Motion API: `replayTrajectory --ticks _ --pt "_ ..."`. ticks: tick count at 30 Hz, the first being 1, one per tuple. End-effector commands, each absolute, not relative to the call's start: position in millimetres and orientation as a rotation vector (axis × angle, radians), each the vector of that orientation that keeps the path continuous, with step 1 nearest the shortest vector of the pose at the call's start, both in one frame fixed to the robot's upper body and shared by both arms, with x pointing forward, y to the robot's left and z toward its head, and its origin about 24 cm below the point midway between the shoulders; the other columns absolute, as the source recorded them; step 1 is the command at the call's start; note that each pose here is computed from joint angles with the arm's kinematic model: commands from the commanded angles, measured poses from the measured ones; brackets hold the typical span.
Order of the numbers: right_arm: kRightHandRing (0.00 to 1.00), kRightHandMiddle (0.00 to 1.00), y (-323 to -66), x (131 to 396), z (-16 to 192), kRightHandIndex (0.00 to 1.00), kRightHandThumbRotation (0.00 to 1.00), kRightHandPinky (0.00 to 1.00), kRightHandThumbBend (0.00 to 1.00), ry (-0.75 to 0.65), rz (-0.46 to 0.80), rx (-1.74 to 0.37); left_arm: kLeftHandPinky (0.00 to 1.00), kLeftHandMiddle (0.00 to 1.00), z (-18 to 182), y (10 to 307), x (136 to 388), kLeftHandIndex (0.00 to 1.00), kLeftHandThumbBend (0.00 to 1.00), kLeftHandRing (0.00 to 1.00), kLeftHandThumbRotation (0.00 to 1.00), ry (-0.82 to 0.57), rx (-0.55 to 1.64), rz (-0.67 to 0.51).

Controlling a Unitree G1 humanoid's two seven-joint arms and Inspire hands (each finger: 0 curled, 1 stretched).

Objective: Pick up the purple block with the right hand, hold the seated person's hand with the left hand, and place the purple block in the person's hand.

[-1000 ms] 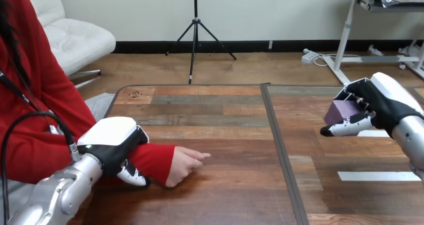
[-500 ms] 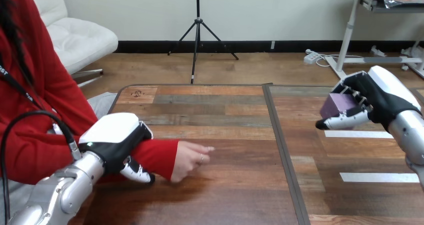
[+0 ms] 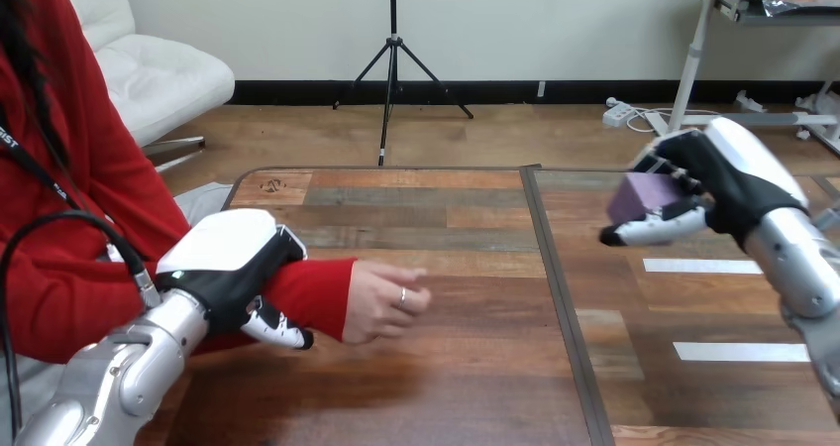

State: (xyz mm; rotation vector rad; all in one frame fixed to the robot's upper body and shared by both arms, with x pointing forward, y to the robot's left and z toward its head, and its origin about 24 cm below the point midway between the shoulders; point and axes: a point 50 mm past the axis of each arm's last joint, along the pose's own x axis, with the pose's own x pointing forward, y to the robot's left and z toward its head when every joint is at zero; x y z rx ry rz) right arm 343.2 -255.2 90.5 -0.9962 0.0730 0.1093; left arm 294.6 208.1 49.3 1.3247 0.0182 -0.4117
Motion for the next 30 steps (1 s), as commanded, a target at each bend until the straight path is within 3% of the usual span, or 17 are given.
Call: replayTrajectory --ticks 1,30 --pt "0.45 0.48 -230.1 354.8 131.7 0.49 0.0 0.46 0.75 -0.125 0.111 -0.937 0.21 0.33 148.0 171.0 322.7 0.33 0.7 0.27 0.0 -0.435 1.219 -0.234" --pt "0.42 0.47 -188.0 355.1 149.6 0.48 0.0 0.4 0.74 -0.234 0.205 -0.912 0.21 0.32 176.5 137.3 335.7 0.32 0.69 0.26 0.0 -0.569 1.122 -0.208"
